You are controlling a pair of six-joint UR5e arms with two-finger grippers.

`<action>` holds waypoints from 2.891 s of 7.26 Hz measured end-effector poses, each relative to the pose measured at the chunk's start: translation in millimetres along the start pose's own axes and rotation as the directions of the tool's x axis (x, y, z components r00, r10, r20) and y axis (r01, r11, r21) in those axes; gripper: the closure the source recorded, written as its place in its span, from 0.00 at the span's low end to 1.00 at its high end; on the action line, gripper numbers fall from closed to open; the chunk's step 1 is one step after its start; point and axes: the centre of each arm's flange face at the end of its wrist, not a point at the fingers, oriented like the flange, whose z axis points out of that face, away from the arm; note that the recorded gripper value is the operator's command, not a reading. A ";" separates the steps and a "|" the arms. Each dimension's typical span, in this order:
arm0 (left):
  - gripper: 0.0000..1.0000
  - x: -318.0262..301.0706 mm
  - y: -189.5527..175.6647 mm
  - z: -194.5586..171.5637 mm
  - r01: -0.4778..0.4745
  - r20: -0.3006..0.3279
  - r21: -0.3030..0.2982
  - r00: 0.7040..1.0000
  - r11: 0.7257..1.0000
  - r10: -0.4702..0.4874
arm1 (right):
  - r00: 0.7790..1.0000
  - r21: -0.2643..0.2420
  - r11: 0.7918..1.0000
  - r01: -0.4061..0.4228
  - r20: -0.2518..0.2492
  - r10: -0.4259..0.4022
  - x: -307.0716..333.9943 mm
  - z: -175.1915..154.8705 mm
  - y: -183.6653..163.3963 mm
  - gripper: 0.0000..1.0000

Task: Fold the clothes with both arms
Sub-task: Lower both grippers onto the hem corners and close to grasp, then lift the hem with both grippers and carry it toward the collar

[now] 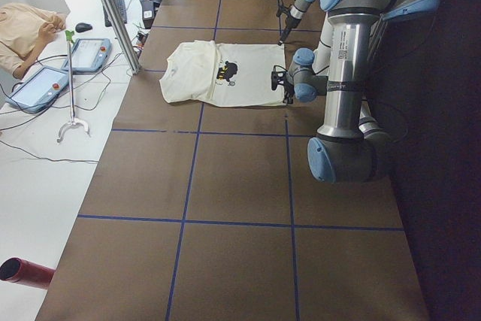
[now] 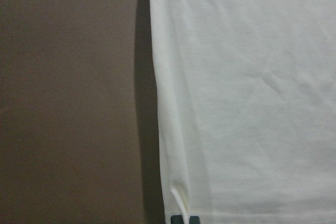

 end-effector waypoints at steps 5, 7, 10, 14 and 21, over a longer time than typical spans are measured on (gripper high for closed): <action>1.00 -0.2 -0.5 -1.1 0.000 -0.002 0.001 1.000 1.000 0.000 | 1.000 -0.005 1.000 -0.012 0.005 0.012 -1.6 0.5 10.1 0.56; 1.00 0.0 -0.5 -1.5 0.000 -0.003 0.000 1.000 1.000 0.000 | 1.000 -0.002 1.000 -0.006 0.007 0.006 -1.2 0.6 13.7 0.63; 1.00 0.9 -0.5 -1.9 0.000 -0.006 0.000 1.000 1.000 0.000 | 1.000 0.002 1.000 0.000 0.006 0.000 0.1 2.5 16.5 1.00; 1.00 7.7 -2.2 -15.3 -0.002 -0.021 0.000 1.000 1.000 0.002 | 0.997 0.031 0.999 -0.030 0.073 0.027 -26.4 -14.9 7.6 1.00; 1.00 98.6 -79.8 -227.3 -0.146 -0.061 -0.061 0.988 0.987 0.143 | 0.996 -0.290 0.954 0.071 0.070 -0.053 -35.3 -207.4 -102.5 1.00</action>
